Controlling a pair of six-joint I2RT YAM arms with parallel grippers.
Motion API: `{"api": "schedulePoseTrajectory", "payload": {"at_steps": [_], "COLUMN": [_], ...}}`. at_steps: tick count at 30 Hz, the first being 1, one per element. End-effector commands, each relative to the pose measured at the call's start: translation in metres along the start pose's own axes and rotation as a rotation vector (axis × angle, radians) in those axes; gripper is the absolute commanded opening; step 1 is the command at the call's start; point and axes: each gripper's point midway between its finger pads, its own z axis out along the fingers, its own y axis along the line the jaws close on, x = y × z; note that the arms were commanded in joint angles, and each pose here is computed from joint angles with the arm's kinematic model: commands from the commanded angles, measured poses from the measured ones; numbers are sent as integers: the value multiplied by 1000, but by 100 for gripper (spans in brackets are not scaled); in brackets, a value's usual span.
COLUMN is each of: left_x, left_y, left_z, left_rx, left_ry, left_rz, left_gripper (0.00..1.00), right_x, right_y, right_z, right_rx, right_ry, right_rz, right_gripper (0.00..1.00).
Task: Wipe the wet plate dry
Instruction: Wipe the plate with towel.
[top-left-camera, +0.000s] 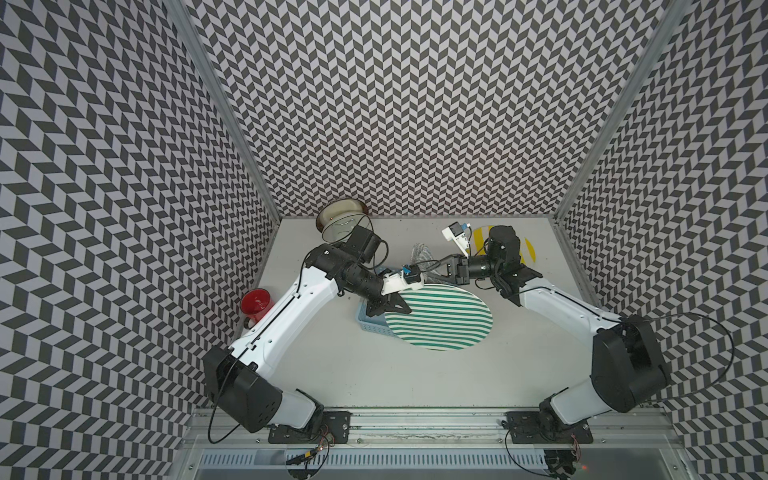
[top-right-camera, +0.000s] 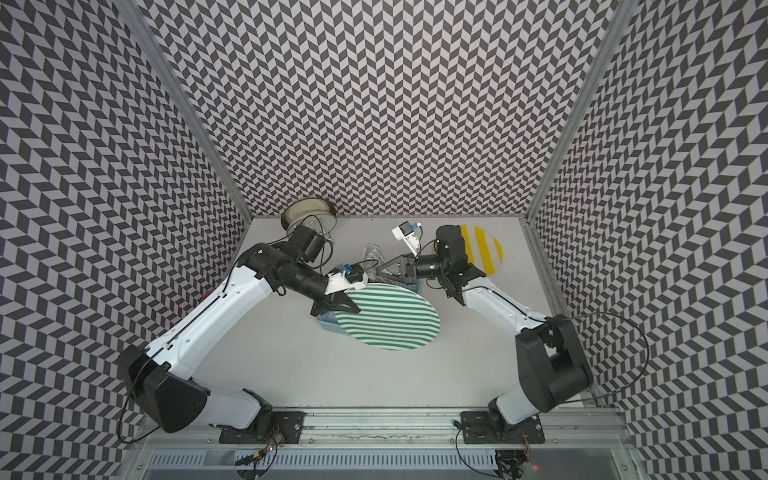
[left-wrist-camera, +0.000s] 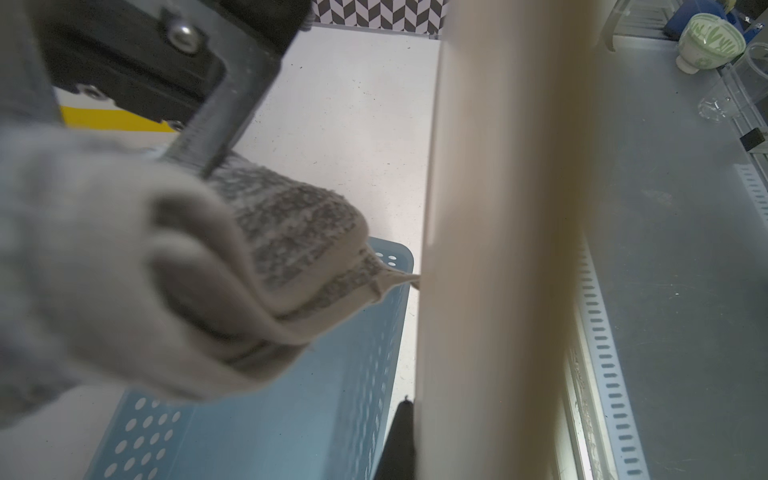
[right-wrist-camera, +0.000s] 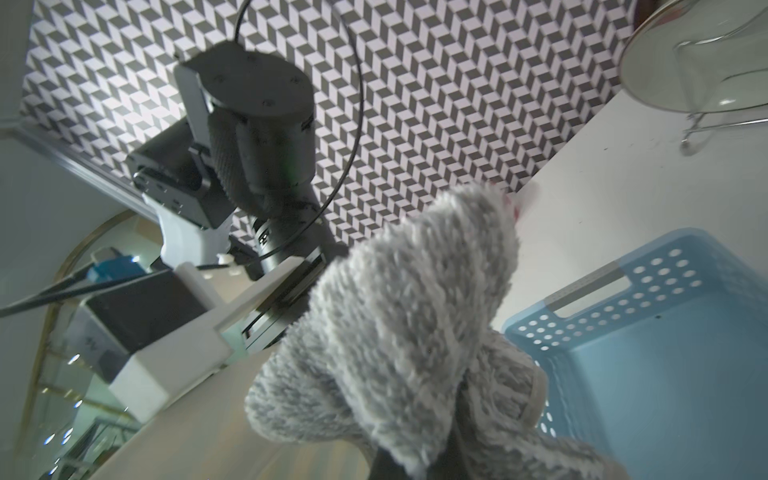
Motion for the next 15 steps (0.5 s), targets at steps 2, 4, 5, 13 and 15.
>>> {"api": "schedulePoseTrajectory", "payload": {"at_steps": [2, 4, 5, 13, 15], "left_x": [-8, -8, -8, -13, -15], "left_y": [-9, -10, -10, -9, -7], "left_z": [-3, -2, -1, -3, -5], "left_rx": [11, 16, 17, 8, -1], "left_ry": [-19, -13, -10, -13, -15], "left_rz": [39, 41, 42, 53, 58], "left_gripper": [0, 0, 0, 0, 0], "right_x": [6, 10, 12, 21, 20], "right_y": [30, 37, 41, 48, 50], "right_z": [11, 15, 17, 25, 25], "right_rx": [-126, -151, -165, -203, -206], "right_ry": [76, 103, 113, 154, 154], "right_rz": [-108, -125, -134, -138, -146], "right_gripper": [0, 0, 0, 0, 0]}}
